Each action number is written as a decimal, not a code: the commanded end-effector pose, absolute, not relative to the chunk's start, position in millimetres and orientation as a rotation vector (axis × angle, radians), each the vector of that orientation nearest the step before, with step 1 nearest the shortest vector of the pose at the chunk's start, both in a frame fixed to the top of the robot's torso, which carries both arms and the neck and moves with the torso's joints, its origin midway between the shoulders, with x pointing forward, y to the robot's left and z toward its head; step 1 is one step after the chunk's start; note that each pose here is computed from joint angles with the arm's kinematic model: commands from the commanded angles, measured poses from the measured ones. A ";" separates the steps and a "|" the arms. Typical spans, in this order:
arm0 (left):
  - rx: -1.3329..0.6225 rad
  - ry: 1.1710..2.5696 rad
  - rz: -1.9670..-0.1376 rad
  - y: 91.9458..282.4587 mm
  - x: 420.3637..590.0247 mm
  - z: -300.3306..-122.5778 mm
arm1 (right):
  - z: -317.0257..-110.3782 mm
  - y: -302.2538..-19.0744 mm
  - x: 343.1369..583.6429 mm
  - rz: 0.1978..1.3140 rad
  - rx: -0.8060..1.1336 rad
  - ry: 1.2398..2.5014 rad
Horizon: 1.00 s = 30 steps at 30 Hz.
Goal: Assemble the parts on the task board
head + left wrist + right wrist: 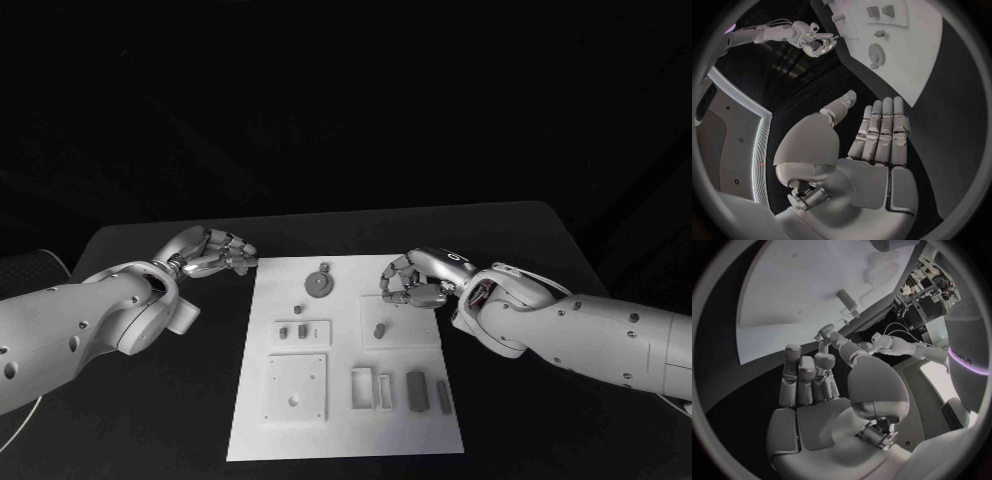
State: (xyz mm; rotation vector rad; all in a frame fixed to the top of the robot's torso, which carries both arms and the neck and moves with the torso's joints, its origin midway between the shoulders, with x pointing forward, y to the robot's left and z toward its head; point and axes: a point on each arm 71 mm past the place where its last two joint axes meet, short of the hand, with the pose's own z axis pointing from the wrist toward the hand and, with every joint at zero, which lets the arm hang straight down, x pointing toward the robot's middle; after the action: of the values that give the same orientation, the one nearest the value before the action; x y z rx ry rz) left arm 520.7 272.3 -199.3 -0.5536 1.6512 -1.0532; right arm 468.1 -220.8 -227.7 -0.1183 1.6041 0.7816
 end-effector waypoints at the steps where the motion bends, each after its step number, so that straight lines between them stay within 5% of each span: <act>1: -0.550 1.644 -1.057 270.7 520.9 -198.4 | -225.1 -210.2 465.8 0.813 -0.139 1.626; 17: -0.546 1.648 -1.062 261.4 523.0 -198.9 | -210.3 -122.8 448.1 1.048 -0.227 1.601; 30: -0.555 1.630 -1.056 258.2 525.6 -198.3 | -216.1 -88.6 439.8 1.091 -0.294 1.642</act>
State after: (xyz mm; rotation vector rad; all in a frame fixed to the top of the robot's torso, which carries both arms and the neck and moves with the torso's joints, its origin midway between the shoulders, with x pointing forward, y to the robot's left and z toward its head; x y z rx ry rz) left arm 525.0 258.5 -199.7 -0.5477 1.6483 -1.0582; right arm 441.4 -91.4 -213.4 -0.2558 1.6079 1.0921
